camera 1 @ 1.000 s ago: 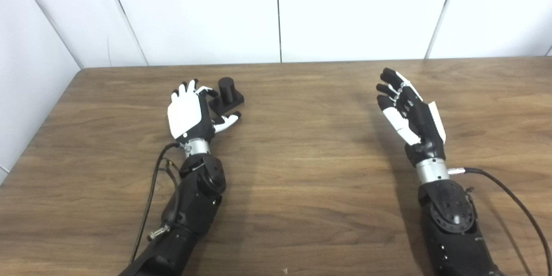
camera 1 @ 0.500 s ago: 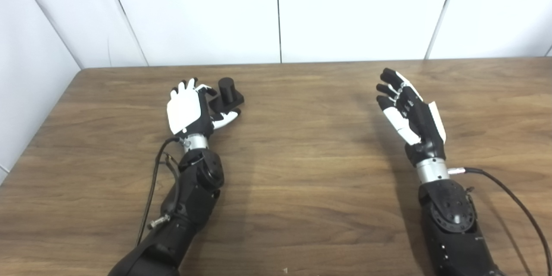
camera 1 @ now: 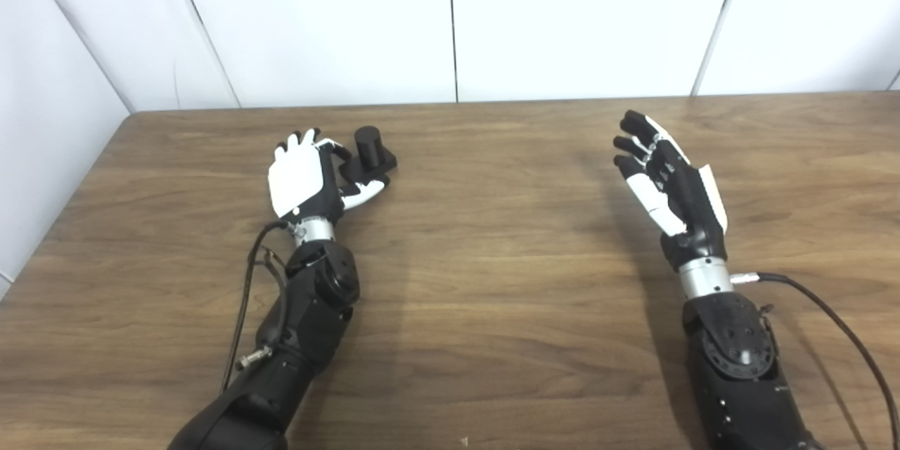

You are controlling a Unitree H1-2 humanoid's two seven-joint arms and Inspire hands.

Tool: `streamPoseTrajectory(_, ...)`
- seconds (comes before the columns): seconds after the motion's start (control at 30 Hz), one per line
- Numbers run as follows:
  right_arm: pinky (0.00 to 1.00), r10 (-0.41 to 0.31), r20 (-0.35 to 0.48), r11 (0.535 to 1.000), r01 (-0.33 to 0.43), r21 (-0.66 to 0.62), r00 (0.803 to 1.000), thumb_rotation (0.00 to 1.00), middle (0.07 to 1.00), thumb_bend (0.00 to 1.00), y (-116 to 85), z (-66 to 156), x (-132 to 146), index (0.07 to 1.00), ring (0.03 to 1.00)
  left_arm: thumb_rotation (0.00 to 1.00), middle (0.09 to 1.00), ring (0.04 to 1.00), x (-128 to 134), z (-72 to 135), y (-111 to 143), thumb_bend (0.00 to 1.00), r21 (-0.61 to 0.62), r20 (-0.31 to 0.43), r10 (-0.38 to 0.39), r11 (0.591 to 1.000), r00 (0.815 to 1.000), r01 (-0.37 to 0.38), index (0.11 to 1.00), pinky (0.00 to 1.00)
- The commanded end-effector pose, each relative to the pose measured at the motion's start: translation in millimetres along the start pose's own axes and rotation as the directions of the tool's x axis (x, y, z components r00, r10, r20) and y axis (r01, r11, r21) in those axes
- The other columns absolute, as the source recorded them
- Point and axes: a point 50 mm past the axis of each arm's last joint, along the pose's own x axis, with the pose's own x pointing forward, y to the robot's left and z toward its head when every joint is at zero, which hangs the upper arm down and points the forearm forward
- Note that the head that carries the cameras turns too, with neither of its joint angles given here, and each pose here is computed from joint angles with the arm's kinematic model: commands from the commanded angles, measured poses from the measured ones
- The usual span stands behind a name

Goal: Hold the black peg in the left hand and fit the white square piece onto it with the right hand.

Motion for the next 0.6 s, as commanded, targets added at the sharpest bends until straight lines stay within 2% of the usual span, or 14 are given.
streamPoseTrajectory(0.0,0.77,-0.023,-0.108,1.000,0.021,-0.015,0.994,0.66,0.871,0.63,-11.7,-26.8,-32.4,0.859,0.828,0.09,0.888,0.962,5.6,-20.2,5.7,0.53,0.051,-0.047,0.001,0.999,0.999,0.001,0.490,1.00)
streamPoseTrajectory(0.57,0.78,-0.034,-0.111,0.999,0.033,-0.010,0.993,0.67,0.871,0.64,-13.2,-25.6,-34.0,0.858,0.829,0.08,0.871,0.946,0.0,-22.7,-0.7,0.52,0.034,-0.041,-0.039,0.999,0.998,0.040,0.485,1.00)
